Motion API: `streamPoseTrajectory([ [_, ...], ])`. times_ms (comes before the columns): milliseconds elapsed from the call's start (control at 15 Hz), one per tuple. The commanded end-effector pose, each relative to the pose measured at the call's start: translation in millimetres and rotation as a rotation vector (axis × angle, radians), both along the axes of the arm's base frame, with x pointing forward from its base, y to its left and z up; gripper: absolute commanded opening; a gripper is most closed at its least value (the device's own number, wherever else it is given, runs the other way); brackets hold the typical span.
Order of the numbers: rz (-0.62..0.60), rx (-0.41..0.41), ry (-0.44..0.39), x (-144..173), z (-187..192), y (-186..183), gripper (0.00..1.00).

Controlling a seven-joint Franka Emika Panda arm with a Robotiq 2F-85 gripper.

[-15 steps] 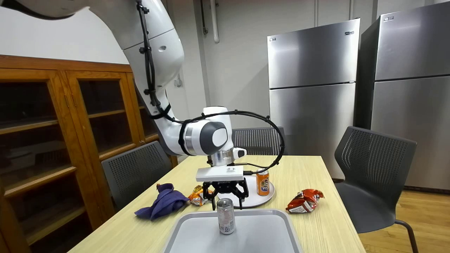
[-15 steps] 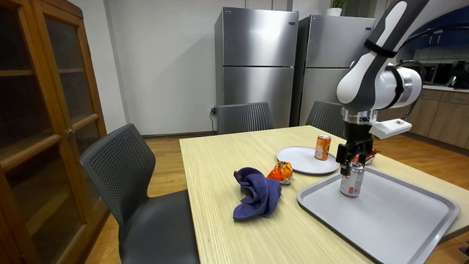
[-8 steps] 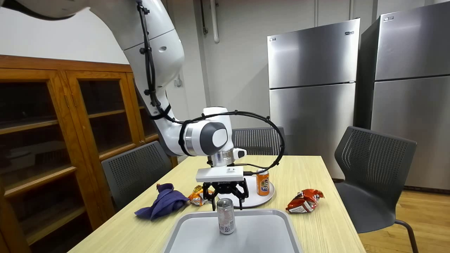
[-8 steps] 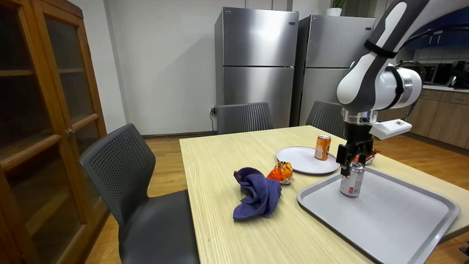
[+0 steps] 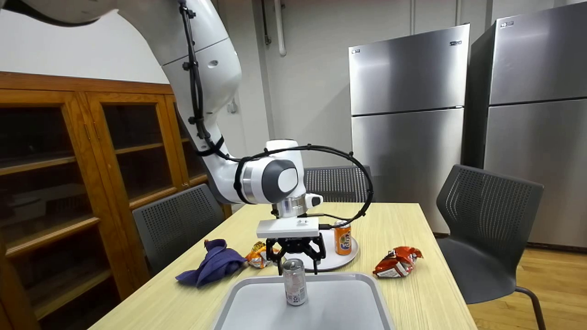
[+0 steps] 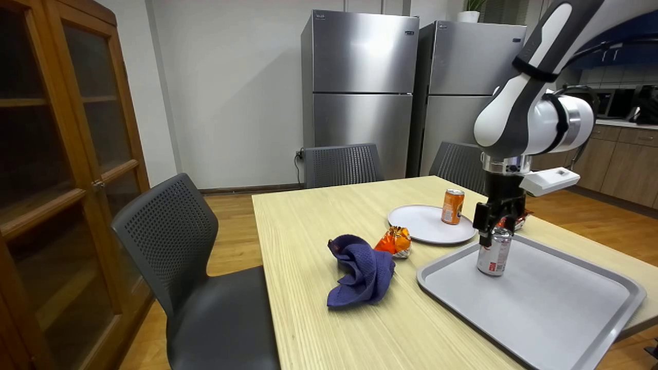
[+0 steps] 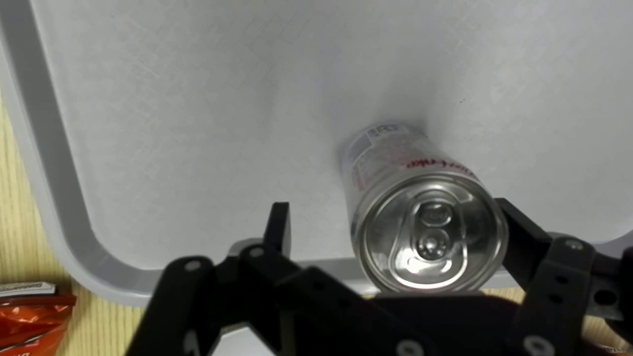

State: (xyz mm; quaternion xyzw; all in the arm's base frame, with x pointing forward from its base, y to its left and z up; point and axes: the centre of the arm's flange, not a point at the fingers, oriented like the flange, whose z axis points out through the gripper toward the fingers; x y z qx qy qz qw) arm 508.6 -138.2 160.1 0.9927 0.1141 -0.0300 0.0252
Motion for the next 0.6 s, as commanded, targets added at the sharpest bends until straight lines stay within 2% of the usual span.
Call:
streamPoseTrajectory([
  [0, 0.000, 0.000, 0.001, -0.1, -0.5, 0.1, 1.00],
  [533, 0.017, 0.008, 0.004, -6.5, -1.0, 1.6, 1.00],
])
